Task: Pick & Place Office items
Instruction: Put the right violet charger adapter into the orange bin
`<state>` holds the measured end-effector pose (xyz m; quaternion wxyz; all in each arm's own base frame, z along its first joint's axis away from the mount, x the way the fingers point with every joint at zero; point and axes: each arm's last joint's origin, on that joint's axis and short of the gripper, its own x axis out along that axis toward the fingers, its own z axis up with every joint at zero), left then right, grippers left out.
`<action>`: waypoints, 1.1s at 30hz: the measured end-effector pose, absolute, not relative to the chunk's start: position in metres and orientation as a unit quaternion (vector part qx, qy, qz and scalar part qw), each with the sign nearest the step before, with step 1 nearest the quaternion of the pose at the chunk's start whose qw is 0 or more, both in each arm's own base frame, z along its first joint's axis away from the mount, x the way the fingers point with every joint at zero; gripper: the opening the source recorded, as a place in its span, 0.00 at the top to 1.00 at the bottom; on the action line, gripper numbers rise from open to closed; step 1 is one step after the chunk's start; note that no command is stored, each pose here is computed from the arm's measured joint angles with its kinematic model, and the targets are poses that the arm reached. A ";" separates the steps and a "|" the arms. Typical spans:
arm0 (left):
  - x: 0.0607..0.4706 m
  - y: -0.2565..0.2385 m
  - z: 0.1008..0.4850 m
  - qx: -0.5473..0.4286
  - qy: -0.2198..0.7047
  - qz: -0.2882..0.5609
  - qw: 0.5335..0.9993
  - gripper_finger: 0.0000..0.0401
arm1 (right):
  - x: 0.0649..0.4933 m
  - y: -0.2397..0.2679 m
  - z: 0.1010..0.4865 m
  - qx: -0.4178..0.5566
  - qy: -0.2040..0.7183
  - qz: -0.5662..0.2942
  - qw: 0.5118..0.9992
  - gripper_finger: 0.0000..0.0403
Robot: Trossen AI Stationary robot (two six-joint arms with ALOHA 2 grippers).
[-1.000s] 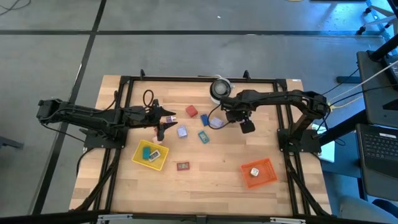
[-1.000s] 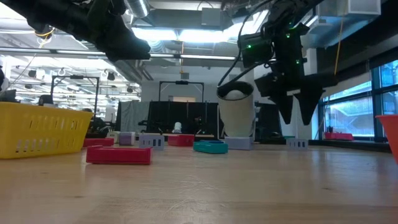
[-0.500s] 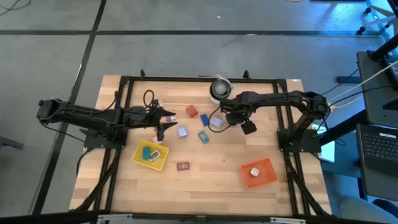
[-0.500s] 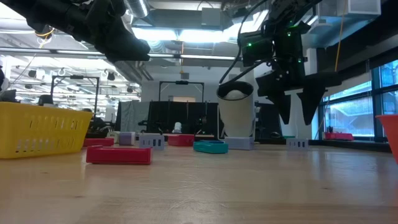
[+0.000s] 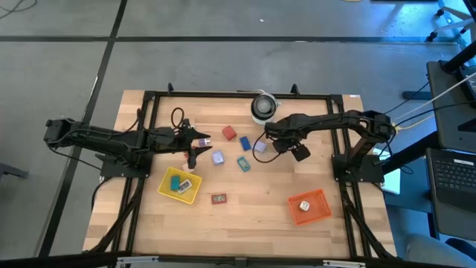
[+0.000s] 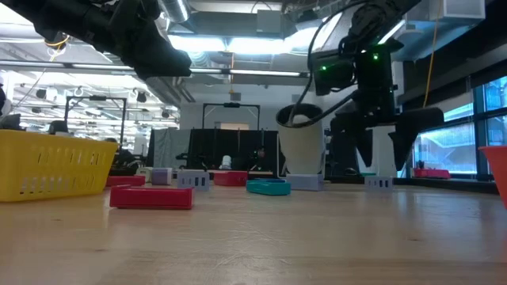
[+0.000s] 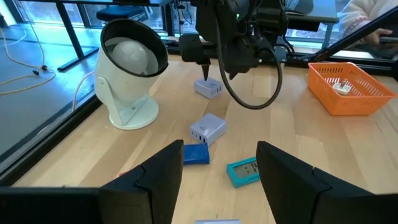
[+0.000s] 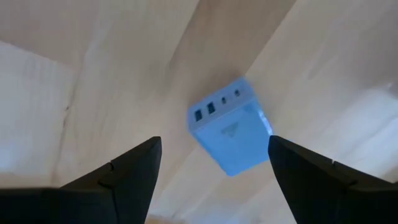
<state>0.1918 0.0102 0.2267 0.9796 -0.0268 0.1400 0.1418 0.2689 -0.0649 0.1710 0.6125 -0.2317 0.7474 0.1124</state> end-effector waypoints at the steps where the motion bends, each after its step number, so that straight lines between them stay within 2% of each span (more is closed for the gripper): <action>1: 0.192 0.010 0.227 -0.027 0.140 0.142 0.980 0.51 | 0.270 -0.065 0.171 -0.231 0.745 0.111 0.616 0.26; 16: 0.192 0.010 0.227 -0.027 0.140 0.142 0.980 0.51 | 0.269 -0.077 0.168 -0.239 0.731 0.134 0.625 0.26; 27: 0.192 0.010 0.227 -0.027 0.140 0.142 0.980 0.51 | 0.253 -0.075 0.144 -0.260 0.746 0.156 0.593 0.26; 33: 0.192 0.010 0.227 -0.027 0.140 0.142 0.980 0.51 | 0.255 -0.079 0.144 -0.255 0.735 0.149 0.610 0.26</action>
